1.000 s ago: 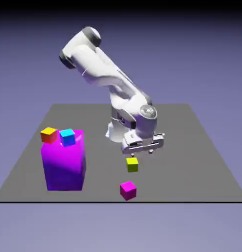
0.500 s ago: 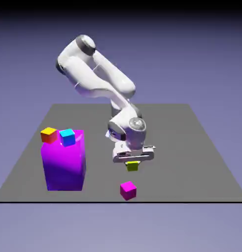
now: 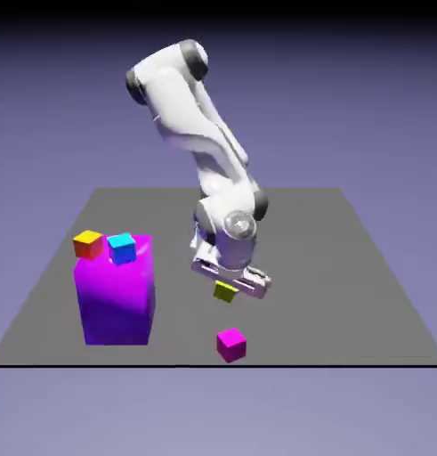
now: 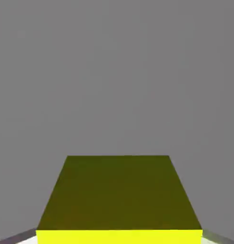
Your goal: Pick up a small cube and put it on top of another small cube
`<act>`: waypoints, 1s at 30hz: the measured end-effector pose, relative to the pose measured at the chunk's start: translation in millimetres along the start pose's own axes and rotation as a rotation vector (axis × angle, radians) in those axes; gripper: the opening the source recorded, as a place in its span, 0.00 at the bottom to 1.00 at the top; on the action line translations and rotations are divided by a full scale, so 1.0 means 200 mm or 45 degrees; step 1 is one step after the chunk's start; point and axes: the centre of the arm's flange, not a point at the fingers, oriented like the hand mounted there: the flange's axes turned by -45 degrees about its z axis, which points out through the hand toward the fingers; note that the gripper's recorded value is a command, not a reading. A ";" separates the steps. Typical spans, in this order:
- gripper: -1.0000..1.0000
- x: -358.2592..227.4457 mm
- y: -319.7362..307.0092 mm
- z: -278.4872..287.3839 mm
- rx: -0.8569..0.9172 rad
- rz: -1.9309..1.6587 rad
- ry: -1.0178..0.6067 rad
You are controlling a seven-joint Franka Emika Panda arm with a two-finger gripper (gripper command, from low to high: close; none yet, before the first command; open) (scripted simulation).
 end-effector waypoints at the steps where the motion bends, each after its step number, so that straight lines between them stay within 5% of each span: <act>1: 0.00 0.03 0.02 -0.04 0.010 0.099 -0.001; 11: 0.00 0.18 0.22 -0.69 0.353 1.007 0.015; 24: 0.00 0.25 1.42 -1.17 1.092 2.165 -0.355; 30: 0.00 0.36 1.43 -0.91 1.108 2.258 -0.391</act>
